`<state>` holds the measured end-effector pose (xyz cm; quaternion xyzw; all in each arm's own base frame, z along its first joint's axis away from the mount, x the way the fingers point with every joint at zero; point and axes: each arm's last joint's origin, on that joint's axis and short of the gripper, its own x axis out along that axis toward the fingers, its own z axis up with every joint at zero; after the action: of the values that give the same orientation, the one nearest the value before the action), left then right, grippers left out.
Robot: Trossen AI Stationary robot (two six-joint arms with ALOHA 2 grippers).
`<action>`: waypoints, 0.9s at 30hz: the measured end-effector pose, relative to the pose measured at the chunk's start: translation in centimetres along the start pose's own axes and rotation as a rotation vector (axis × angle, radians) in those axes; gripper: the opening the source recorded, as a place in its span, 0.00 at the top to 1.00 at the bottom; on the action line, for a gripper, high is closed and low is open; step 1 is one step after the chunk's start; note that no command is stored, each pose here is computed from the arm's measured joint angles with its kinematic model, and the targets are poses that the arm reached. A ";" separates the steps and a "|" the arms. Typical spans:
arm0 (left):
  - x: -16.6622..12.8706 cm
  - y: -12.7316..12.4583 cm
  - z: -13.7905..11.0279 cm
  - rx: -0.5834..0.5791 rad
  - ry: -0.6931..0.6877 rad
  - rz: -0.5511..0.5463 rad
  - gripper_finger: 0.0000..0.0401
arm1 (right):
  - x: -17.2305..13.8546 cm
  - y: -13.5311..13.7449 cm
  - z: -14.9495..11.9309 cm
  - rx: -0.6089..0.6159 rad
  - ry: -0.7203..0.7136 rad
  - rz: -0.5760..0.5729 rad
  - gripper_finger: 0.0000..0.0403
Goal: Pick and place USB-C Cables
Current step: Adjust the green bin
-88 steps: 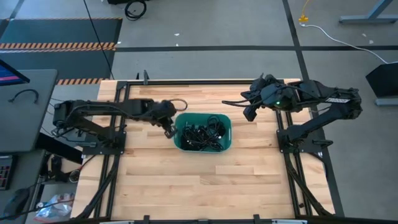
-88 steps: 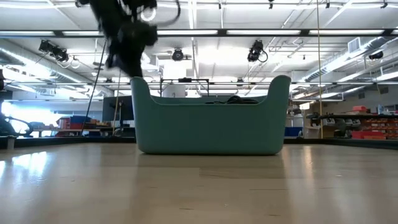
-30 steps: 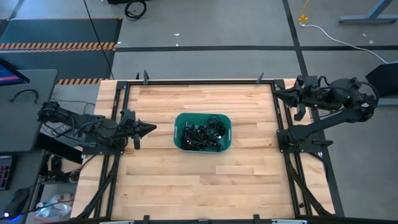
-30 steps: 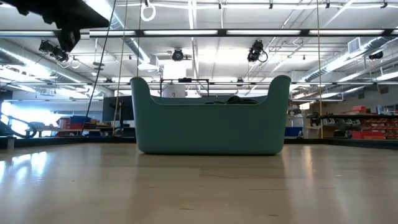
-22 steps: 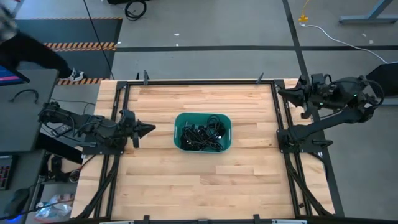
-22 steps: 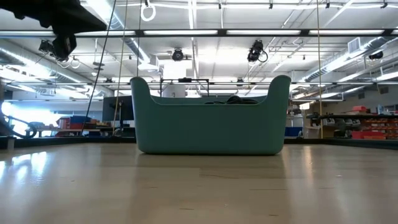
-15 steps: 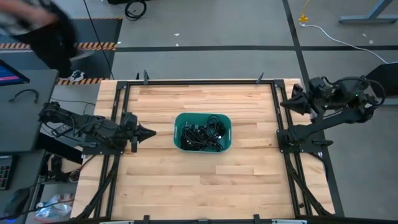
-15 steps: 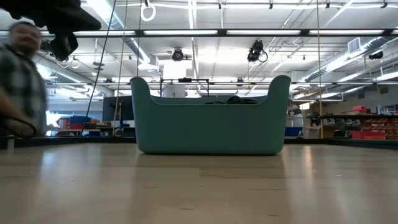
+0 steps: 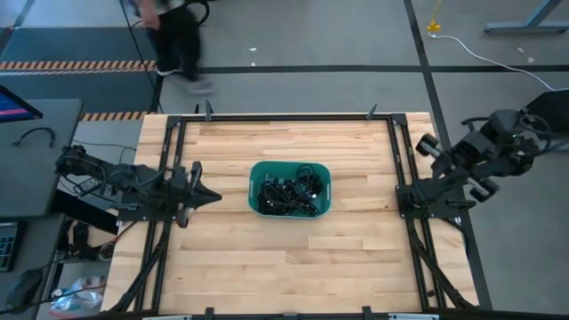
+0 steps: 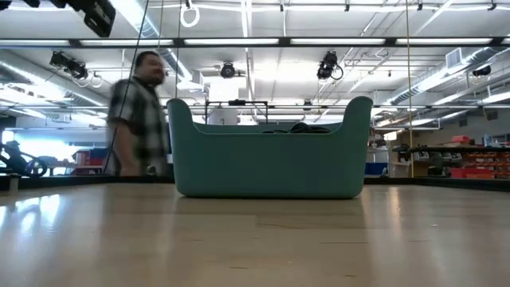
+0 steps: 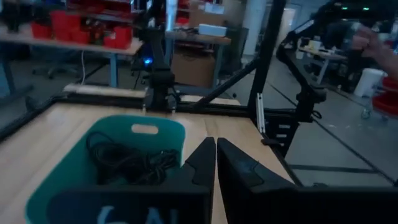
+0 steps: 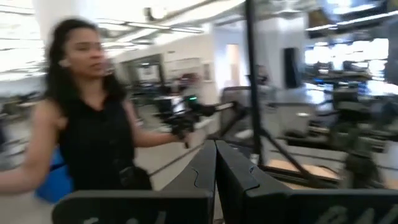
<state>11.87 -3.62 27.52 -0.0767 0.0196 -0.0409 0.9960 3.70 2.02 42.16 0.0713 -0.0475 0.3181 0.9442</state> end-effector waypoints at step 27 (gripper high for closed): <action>2.7 5.2 0.6 0.171 -0.010 0.123 0.94 | -0.4 -2.5 -15.6 -0.033 -0.088 -0.017 0.96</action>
<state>15.03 1.34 27.22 0.0099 0.0159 0.0192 0.9996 5.61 2.35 26.42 0.0701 -0.0935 0.3058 0.9449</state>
